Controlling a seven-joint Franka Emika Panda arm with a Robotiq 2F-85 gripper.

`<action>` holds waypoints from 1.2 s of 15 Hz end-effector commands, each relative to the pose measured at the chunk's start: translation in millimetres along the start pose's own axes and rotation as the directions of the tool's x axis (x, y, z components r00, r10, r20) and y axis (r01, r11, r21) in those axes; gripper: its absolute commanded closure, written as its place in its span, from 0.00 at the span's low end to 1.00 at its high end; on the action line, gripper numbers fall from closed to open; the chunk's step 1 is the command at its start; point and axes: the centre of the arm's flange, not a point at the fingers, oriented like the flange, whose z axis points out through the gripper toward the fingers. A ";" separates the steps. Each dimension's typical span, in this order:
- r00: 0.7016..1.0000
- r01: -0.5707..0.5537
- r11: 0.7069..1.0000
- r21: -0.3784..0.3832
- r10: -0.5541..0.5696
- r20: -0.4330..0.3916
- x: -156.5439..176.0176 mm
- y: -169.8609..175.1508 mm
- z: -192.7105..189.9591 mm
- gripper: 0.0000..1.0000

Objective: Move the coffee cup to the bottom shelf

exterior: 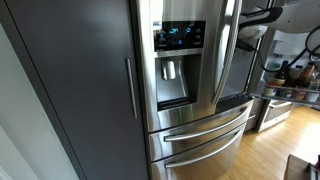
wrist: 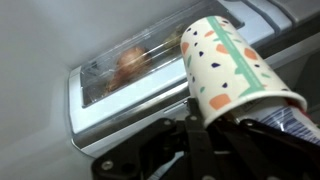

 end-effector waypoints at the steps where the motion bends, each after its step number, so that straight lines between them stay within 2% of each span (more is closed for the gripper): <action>1: 1.000 0.000 1.000 0.000 0.000 0.001 -0.4 0.0 0.4 0.99; 5: 0.998 0.054 0.998 -0.027 -0.053 0.042 -28.8 15.6 14.3 0.99; 12: 0.980 0.136 0.991 -0.016 -0.132 0.148 -82.8 53.4 43.1 0.99; 18: 0.972 0.199 0.980 -0.017 -0.195 0.130 -117.5 74.5 65.7 0.99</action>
